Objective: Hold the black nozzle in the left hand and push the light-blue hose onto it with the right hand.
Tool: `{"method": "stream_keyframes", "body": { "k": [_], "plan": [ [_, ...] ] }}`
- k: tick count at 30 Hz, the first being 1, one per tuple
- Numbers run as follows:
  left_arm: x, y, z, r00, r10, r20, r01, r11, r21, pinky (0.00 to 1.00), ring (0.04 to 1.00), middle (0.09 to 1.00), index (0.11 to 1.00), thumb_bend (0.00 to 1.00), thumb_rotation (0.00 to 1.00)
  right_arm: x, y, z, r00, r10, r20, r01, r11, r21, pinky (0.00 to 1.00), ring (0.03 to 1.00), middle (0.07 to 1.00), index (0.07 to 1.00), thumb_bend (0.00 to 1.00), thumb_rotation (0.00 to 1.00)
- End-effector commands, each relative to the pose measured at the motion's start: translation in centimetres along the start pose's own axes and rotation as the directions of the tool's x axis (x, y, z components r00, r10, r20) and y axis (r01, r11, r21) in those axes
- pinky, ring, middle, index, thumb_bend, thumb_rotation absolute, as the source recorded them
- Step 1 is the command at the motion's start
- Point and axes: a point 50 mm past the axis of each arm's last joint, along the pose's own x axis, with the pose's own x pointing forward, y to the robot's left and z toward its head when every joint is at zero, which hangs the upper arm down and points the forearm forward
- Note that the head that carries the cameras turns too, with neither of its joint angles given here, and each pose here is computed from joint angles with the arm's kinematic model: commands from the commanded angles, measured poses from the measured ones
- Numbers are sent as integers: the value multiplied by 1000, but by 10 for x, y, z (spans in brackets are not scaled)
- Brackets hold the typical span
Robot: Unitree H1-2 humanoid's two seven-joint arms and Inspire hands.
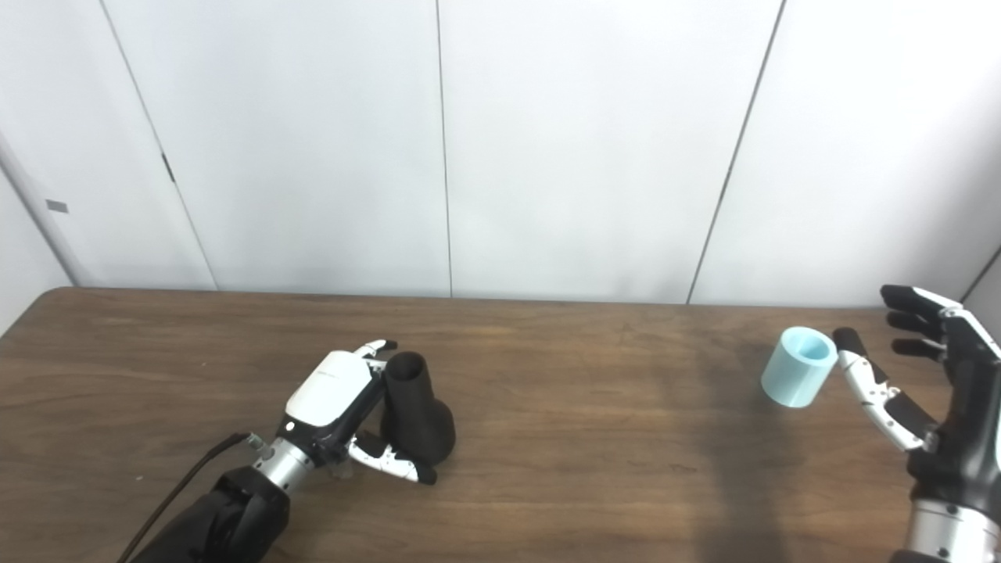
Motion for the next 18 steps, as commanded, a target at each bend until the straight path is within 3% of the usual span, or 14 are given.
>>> {"method": "stream_keyframes", "body": {
  "k": [1, 5, 10, 11, 13, 15, 16, 17, 18],
  "plan": [
    [6, -12, 13, 998, -40, 55, 40, 999, -2, 879, 515, 456, 505, 523, 0, 7, -8, 7, 997, -54, 55, 54, 998, -13, 537, 651, 682, 653, 250, 315],
    [6, -17, 17, 996, -48, 70, 49, 999, -13, 888, 508, 450, 509, 522, 0, 8, -11, -11, 998, -58, 29, 59, 997, -42, 569, 663, 695, 695, 259, 253],
    [7, -25, 24, 994, -62, 85, 63, 998, -11, 886, 512, 468, 496, 524, 0, 11, -15, -29, 998, -62, 10, 63, 996, -56, 446, 551, 588, 716, 281, 172],
    [7, -26, 25, 994, -62, 90, 63, 998, -11, 872, 509, 470, 494, 524, 0, 12, -16, -31, 998, -61, 12, 62, 996, -57, 312, 399, 447, 727, 303, 188],
    [7, -27, 25, 993, -62, 97, 63, 998, -8, 855, 506, 472, 493, 524, 0, 14, -17, -33, 999, -53, 11, 54, 997, -62, 207, 289, 347, 735, 330, 221],
    [7, -27, 25, 993, -65, 101, 66, 998, -3, 853, 506, 466, 499, 523, 0, 16, -16, -30, 999, -39, -2, 39, 997, -70, 397, 531, 593, 737, 480, 362],
    [6, -26, 24, 992, -72, 103, 72, 997, 0, 853, 506, 465, 500, 523, 0, 17, -14, -25, 999, -12, -46, 8, 998, -67, 429, 569, 632, 738, 508, 387],
    [5, -26, 23, 991, -78, 105, 78, 997, 2, 860, 510, 465, 499, 523, 0, 19, -12, -18, 997, 9, -80, -14, 997, -70, 530, 662, 711, 761, 649, 439],
    [4, -26, 22, 991, -82, 107, 82, 997, 4, 865, 512, 464, 499, 523, 0, 19, -11, -14, 994, 22, -105, -30, 997, -71, 523, 664, 764, 772, 783, 449]
  ]
}}
